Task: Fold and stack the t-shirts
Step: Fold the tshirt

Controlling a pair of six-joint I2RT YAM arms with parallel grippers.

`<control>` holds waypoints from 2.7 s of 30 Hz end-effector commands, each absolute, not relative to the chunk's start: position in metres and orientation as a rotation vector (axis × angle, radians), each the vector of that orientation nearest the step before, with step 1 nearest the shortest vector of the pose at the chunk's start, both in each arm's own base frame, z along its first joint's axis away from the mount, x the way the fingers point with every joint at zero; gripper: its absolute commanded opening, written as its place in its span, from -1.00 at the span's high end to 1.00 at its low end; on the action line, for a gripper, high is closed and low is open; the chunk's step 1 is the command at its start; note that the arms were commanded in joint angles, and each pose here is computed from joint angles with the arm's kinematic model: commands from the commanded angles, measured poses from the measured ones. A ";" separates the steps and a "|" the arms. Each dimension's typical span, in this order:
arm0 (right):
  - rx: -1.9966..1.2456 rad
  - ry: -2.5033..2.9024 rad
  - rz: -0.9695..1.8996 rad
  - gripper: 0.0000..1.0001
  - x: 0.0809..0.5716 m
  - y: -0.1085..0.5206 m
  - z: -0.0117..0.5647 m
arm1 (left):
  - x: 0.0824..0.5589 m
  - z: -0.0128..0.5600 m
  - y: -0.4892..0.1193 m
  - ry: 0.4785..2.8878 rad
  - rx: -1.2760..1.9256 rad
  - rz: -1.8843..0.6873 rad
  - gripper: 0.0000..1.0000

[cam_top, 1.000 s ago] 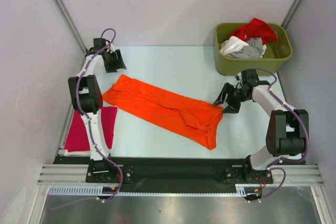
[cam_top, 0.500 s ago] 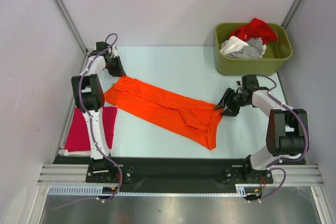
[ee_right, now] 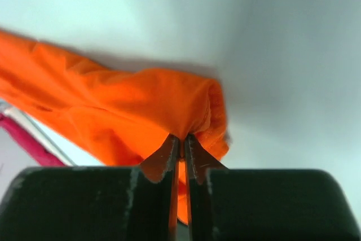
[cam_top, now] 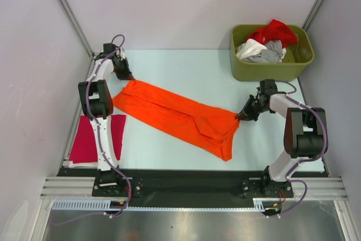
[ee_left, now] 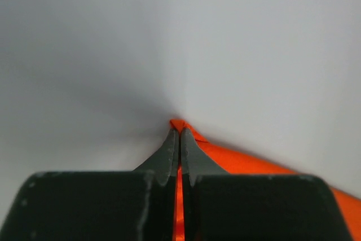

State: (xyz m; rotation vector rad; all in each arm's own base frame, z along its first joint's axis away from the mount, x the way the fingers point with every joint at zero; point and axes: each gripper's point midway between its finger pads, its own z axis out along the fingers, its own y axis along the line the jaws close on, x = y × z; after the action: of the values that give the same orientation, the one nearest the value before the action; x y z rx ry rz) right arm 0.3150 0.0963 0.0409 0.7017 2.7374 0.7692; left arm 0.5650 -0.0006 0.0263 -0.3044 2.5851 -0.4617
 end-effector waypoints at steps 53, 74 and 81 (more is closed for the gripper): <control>0.145 2.792 0.904 0.02 0.234 0.157 0.055 | 0.266 0.055 -0.367 2.766 0.074 -1.166 -0.01; 0.077 2.771 0.963 0.90 0.245 0.171 0.068 | 0.280 0.067 -0.362 2.748 0.163 -1.043 0.85; 0.039 2.751 1.075 1.00 0.230 0.185 0.094 | 0.280 0.086 -0.355 2.723 0.229 -1.001 0.86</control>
State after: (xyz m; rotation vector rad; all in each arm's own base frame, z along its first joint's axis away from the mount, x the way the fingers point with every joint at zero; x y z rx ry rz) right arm 0.2334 0.1740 0.0675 0.0943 2.7984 0.9944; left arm 0.2737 -0.3570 0.0525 0.1485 2.8054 -1.0158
